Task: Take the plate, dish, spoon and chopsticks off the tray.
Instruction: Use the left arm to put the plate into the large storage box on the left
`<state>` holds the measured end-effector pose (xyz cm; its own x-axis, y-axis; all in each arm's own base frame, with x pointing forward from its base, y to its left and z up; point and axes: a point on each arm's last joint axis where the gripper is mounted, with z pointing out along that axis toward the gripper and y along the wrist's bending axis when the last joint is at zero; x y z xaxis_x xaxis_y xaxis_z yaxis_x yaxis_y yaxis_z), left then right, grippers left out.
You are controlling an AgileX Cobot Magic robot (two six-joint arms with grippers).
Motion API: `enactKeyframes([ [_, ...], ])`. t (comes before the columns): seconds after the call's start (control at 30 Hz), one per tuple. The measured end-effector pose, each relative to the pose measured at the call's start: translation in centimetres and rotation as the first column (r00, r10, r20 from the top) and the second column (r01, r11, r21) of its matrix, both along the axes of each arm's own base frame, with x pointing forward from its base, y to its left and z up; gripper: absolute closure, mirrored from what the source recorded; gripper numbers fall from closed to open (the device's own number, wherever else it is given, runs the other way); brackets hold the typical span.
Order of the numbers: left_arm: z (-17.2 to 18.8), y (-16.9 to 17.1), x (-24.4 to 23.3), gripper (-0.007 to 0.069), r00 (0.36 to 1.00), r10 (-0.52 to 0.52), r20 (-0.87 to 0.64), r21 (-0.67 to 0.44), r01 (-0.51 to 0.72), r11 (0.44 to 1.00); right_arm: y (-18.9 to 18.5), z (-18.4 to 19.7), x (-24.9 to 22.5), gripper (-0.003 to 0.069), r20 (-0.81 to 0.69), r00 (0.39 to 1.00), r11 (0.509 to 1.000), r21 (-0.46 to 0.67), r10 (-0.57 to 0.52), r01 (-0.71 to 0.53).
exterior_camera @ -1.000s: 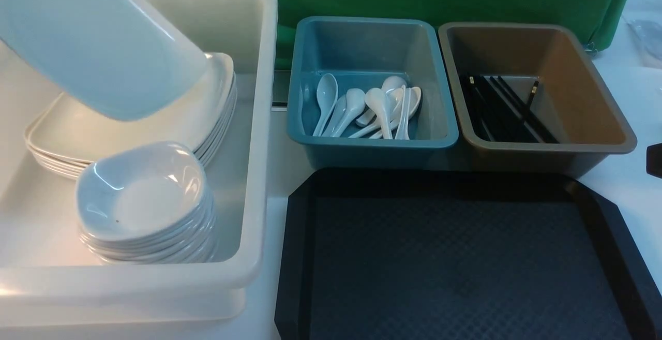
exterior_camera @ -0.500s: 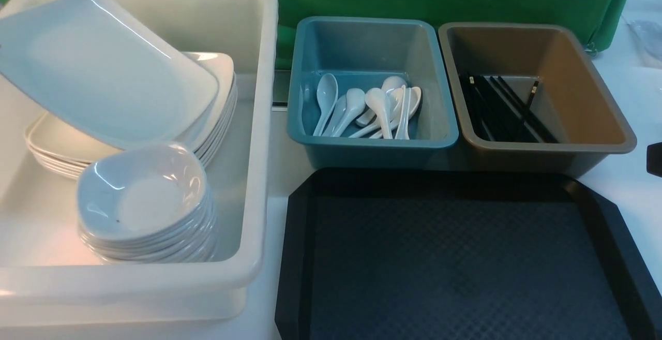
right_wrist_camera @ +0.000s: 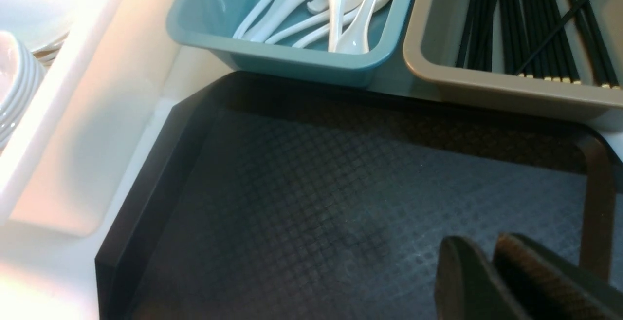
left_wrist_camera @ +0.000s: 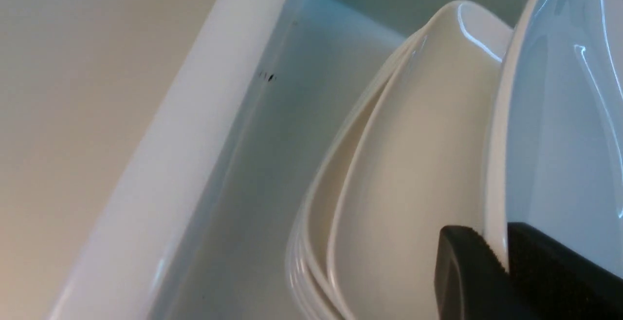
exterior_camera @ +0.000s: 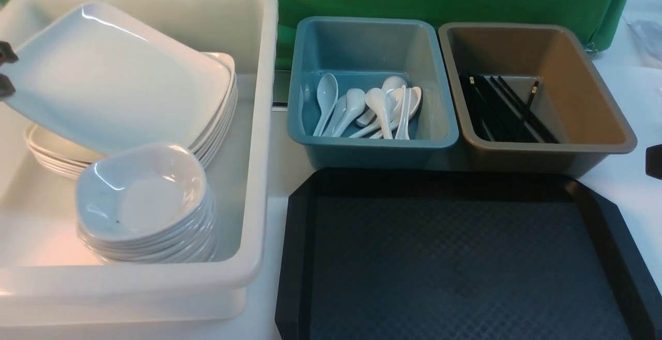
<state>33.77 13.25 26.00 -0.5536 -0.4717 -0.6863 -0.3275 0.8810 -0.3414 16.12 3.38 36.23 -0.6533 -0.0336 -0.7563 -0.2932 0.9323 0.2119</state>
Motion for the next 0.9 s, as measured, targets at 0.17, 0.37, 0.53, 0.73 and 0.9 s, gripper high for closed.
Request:
enactKeyframes([
  [0.17, -0.5, 0.0, 0.0, 0.0559, 1.000, -0.016, -0.027, 0.008, 0.016, 1.000, 0.0, 0.0, 0.0, 0.0531, -0.002, 1.000, 1.000, 0.001, 0.001, -0.001],
  [0.37, -0.9, -0.1, -0.3, 0.0438, 0.992, -0.089, -0.093, 0.061, 0.095, 0.994, 0.0, 0.0, 0.0, 0.0519, -0.002, 1.000, 1.000, 0.001, 0.000, 0.000],
  [0.53, -1.1, 0.0, -0.5, 0.0277, 0.985, -0.117, -0.127, 0.105, 0.131, 0.986, 0.0, 0.0, 0.0, 0.0515, -0.002, 1.000, 1.000, 0.001, 0.000, 0.000],
  [0.73, -1.2, 0.1, -0.6, 0.0176, 0.980, -0.131, -0.151, 0.138, 0.152, 0.979, 0.1, 0.0, 0.0, 0.0515, -0.002, 1.000, 1.000, 0.010, 0.001, -0.001],
  [0.9, -0.8, -0.1, -0.8, 0.0200, 0.980, -0.136, -0.148, 0.136, 0.156, 0.978, 0.1, 0.1, 0.0, 0.0515, -0.002, 1.000, 1.000, 0.020, 0.003, -0.003],
])
